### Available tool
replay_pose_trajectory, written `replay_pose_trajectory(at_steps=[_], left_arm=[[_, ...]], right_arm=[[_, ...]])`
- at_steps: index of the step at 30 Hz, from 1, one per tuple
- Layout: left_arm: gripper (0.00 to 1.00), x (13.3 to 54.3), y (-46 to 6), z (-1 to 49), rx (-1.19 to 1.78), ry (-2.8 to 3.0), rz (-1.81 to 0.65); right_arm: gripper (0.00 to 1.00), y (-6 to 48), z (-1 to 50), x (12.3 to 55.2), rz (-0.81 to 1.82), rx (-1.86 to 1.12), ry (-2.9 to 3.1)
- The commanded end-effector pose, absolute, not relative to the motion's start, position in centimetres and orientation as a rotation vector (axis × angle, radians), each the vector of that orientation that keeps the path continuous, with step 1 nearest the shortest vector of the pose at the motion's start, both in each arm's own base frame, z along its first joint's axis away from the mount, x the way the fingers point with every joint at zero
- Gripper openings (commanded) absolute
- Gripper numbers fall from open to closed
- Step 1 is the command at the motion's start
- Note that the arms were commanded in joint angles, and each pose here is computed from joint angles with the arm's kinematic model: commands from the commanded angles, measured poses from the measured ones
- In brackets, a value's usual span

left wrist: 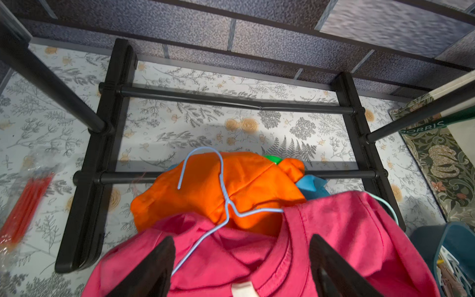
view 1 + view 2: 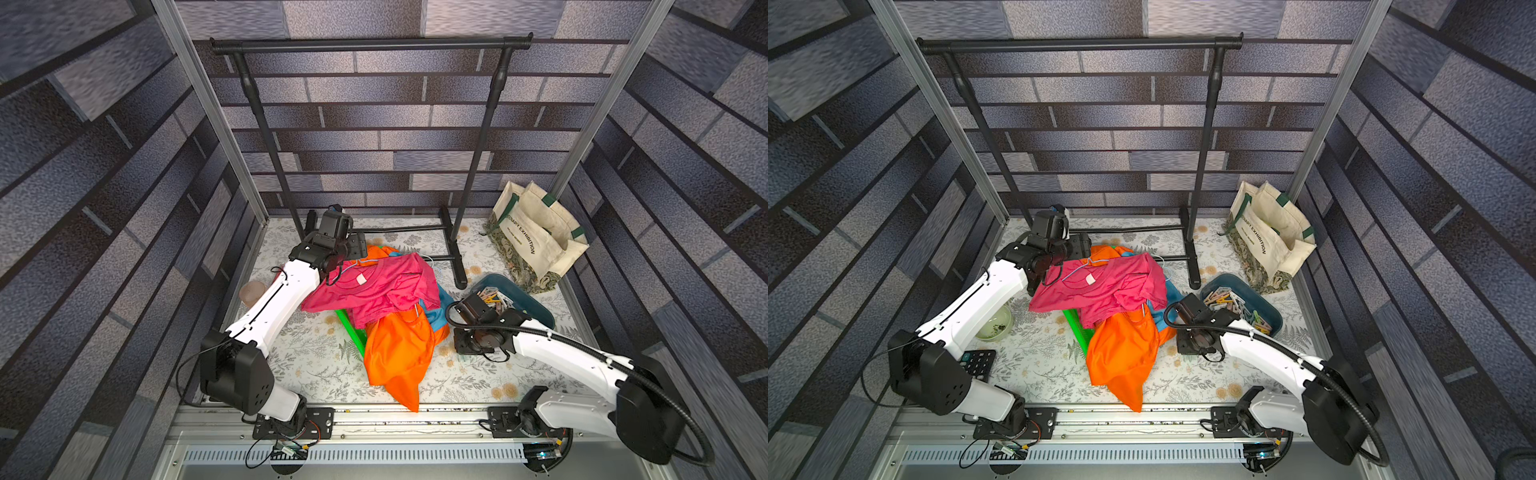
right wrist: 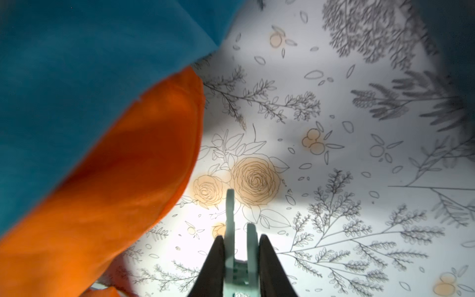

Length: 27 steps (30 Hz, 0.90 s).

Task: Use clothespins to secure the t-shirt on both sides of the hanger
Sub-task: Pick up the clothespin from the center of the board, then pick up the hanger from the basket.

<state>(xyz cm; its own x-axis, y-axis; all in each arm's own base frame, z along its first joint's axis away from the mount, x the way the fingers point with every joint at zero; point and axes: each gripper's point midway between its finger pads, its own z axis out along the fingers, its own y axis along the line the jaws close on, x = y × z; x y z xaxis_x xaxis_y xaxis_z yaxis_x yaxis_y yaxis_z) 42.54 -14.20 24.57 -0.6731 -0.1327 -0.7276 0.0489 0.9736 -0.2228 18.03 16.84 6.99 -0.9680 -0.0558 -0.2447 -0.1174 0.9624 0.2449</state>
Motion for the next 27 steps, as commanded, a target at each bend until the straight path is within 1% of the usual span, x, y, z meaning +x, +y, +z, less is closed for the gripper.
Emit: replay_pose_trajectory(at_steps=[1, 3, 7, 8, 9, 10, 13, 16, 19, 22, 27], left_arm=[[0.64, 43.4, -14.4, 23.9, -0.027, 2.366, -0.248], [0.55, 44.3, -14.3, 22.7, -0.052, 2.414, -0.218], [0.45, 45.4, -14.3, 20.0, -0.112, 2.511, -0.197], [0.45, 45.6, -14.2, 19.5, -0.131, 2.526, -0.189], [0.46, 45.8, -14.1, 19.0, -0.147, 2.541, -0.180], [0.51, 46.0, -14.1, 18.4, -0.159, 2.554, -0.176], [0.54, 46.5, -14.4, 16.9, -0.191, 2.580, -0.206], [0.46, 47.3, -14.6, 16.2, -0.216, 2.587, -0.232], [0.36, 47.8, -14.7, 15.5, -0.248, 2.605, -0.258], [0.33, 48.1, -14.8, 14.9, -0.275, 2.620, -0.265], [0.32, 48.3, -14.7, 13.9, -0.326, 2.639, -0.261]], right_arm=[[0.11, 17.3, 10.0, 18.8, 0.463, -0.131, 2.792], [0.10, 17.1, 11.3, 19.3, 0.492, -0.117, 2.745], [0.09, 16.6, 13.1, 19.8, 0.516, -0.082, 2.683], [0.09, 16.4, 13.3, 19.9, 0.516, -0.080, 2.673], [0.09, 16.3, 13.4, 19.9, 0.514, -0.078, 2.669], [0.09, 16.1, 13.5, 19.9, 0.509, -0.077, 2.666], [0.09, 15.7, 13.1, 19.8, 0.496, -0.070, 2.668], [0.09, 15.7, 12.6, 19.7, 0.503, -0.066, 2.674], [0.09, 15.8, 12.3, 19.7, 0.506, -0.066, 2.684], [0.09, 15.7, 12.1, 19.8, 0.505, -0.063, 2.684], [0.09, 15.6, 12.1, 20.0, 0.506, -0.065, 2.678]])
